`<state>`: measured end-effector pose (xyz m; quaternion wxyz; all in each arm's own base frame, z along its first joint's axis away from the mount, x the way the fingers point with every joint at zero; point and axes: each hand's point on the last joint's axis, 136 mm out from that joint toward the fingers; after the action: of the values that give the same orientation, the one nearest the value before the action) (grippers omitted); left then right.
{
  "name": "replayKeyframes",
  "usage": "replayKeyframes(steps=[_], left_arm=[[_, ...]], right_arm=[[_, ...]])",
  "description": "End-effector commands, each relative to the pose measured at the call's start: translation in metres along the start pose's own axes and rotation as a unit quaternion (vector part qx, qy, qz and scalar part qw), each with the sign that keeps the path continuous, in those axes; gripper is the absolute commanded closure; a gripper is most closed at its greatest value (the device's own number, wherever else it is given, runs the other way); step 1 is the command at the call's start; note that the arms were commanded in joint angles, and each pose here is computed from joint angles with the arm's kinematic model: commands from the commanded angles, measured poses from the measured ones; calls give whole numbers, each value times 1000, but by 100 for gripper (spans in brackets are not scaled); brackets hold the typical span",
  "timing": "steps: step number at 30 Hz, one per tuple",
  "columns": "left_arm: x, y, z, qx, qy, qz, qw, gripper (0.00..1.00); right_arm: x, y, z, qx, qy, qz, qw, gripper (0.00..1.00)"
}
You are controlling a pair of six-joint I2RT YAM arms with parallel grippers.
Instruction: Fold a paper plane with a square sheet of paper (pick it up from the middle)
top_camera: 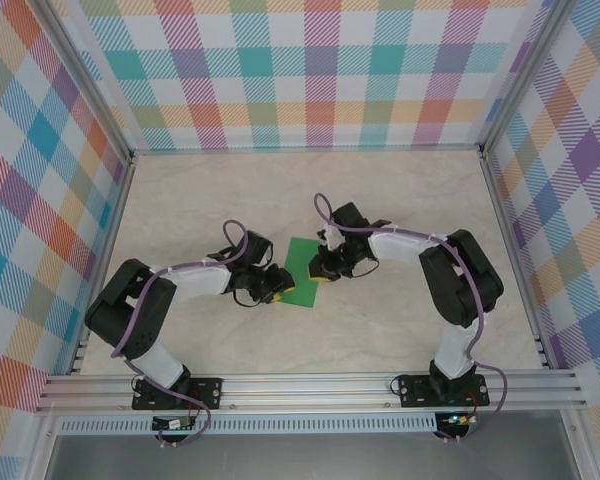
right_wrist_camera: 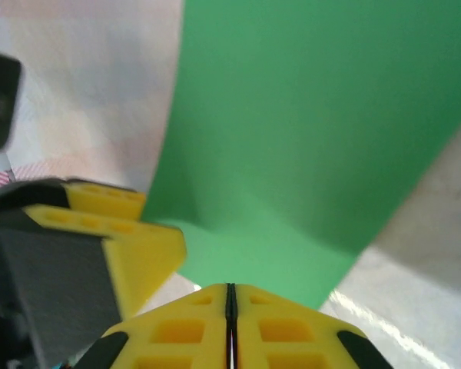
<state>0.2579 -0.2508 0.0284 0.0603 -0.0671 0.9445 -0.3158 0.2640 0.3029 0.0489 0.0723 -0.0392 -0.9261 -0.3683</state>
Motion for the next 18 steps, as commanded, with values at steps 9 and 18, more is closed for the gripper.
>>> replayKeyframes(steps=[9, 18], left_arm=[[-1, -6, 1, 3, 3, 11, 1000, 72], [-4, -15, -2, 14, 3, 14, 1000, 72]], right_arm=[[32, -7, 12, -39, 58, 0, 998, 100], [34, -33, 30, 8, 61, 5, 998, 100]])
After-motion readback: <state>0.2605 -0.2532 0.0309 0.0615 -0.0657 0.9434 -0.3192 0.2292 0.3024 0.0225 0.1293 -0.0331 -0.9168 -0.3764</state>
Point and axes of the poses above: each hand's point on the last joint's axis, 136 mm out from that joint toward the fingers, its own z axis out along the fingers, its own y axis along the line the jaws close on, x = y × z, and after that the axes turned 12 degrees about z, right-handed
